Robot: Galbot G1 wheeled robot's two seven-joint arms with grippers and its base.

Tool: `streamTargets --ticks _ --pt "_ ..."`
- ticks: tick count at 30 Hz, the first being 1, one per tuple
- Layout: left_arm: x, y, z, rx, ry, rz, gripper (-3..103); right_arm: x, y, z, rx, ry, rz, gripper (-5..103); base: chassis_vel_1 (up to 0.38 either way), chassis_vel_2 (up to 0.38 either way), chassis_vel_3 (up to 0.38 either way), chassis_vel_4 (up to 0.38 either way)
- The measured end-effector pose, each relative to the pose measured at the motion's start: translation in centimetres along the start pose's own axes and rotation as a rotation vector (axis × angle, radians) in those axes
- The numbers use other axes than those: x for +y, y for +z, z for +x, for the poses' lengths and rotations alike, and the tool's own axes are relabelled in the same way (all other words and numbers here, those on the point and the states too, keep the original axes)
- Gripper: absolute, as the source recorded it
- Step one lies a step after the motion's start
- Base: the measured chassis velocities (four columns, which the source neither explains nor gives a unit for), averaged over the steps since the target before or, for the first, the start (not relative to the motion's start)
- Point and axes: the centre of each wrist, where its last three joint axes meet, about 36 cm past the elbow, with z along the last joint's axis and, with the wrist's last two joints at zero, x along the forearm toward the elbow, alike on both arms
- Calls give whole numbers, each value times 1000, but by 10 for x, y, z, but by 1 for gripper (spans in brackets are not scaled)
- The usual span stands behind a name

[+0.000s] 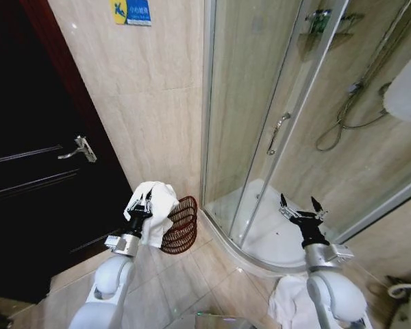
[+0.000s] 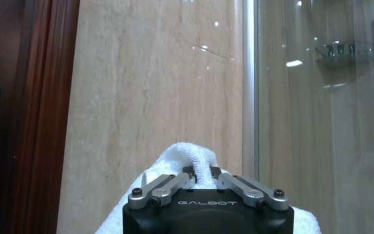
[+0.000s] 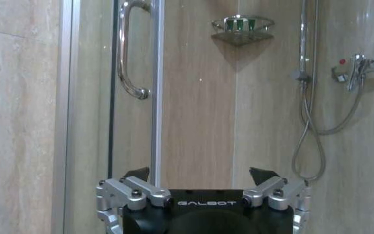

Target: Discard the used towel into the hamper.

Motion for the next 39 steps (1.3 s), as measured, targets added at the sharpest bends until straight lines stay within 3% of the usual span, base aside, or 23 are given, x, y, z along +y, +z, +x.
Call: streamTargets --ticks 18,25,28,39 --pt "-2 16 -18 12 33 2 7 -1 2 2 0 6 -11 100 -33 41 36 -32" --pt "-3 39 -43 33 59 17 7 -1 -1 3 -6 5 -5 100 0 0 0 0" --pt "-4 64 -56 80 68 24 7 -3 -2 3 -7 12 3 100 0 0 0 0" --pt "-9 83 -47 117 58 48 7 -7 6 4 11 28 7 100 0 0 0 0"
